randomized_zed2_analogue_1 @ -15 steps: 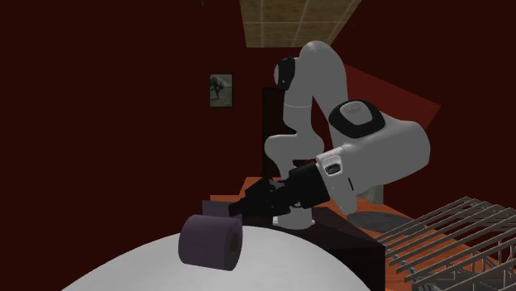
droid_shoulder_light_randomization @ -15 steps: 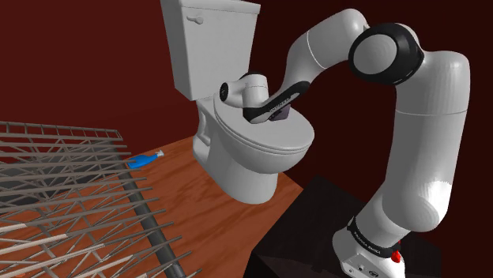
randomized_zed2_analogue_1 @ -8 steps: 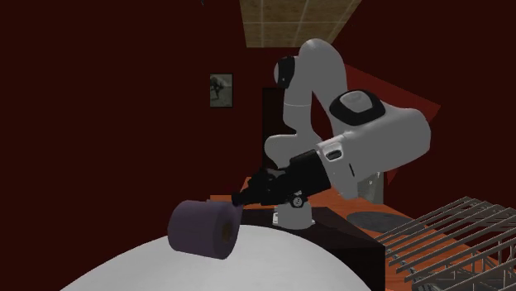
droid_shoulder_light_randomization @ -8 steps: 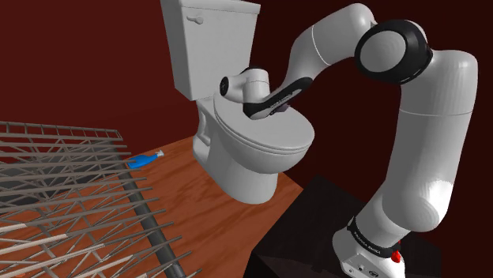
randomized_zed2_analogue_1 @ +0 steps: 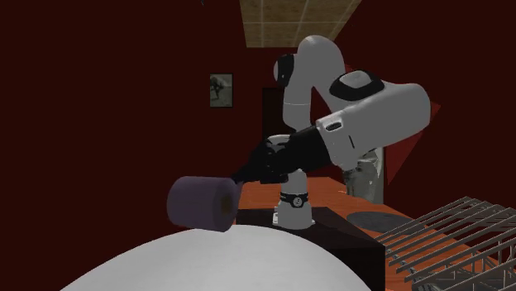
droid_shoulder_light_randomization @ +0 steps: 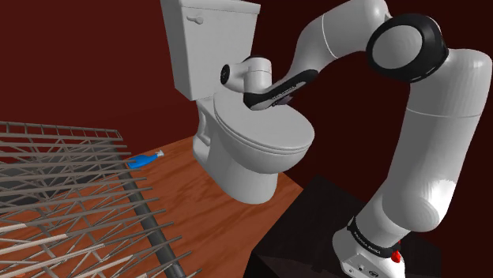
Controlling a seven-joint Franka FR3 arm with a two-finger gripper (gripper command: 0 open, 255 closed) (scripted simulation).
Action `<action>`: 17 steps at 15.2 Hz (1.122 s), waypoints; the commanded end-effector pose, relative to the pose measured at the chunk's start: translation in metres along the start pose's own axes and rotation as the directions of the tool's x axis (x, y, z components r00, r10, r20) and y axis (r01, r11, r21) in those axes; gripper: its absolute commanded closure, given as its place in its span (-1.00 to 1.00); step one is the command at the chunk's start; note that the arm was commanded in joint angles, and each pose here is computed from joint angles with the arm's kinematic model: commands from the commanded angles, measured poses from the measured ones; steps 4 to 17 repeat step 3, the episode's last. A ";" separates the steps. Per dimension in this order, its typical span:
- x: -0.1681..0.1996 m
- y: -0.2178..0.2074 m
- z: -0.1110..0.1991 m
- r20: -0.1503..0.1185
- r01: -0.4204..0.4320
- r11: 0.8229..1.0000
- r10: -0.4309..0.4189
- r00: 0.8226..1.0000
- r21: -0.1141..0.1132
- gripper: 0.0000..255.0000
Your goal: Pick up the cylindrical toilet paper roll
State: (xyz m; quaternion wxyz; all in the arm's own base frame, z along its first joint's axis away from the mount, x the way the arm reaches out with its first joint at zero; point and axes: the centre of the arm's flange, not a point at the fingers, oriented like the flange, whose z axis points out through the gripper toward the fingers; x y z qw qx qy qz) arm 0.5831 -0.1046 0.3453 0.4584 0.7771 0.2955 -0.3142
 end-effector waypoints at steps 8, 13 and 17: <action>-0.009 0.005 -0.005 0.000 0.000 1.000 0.000 1.000 0.000 1.00; -0.009 0.005 -0.005 0.000 0.000 1.000 0.000 1.000 0.000 1.00; -0.009 0.005 -0.005 0.000 0.000 1.000 0.000 1.000 0.000 1.00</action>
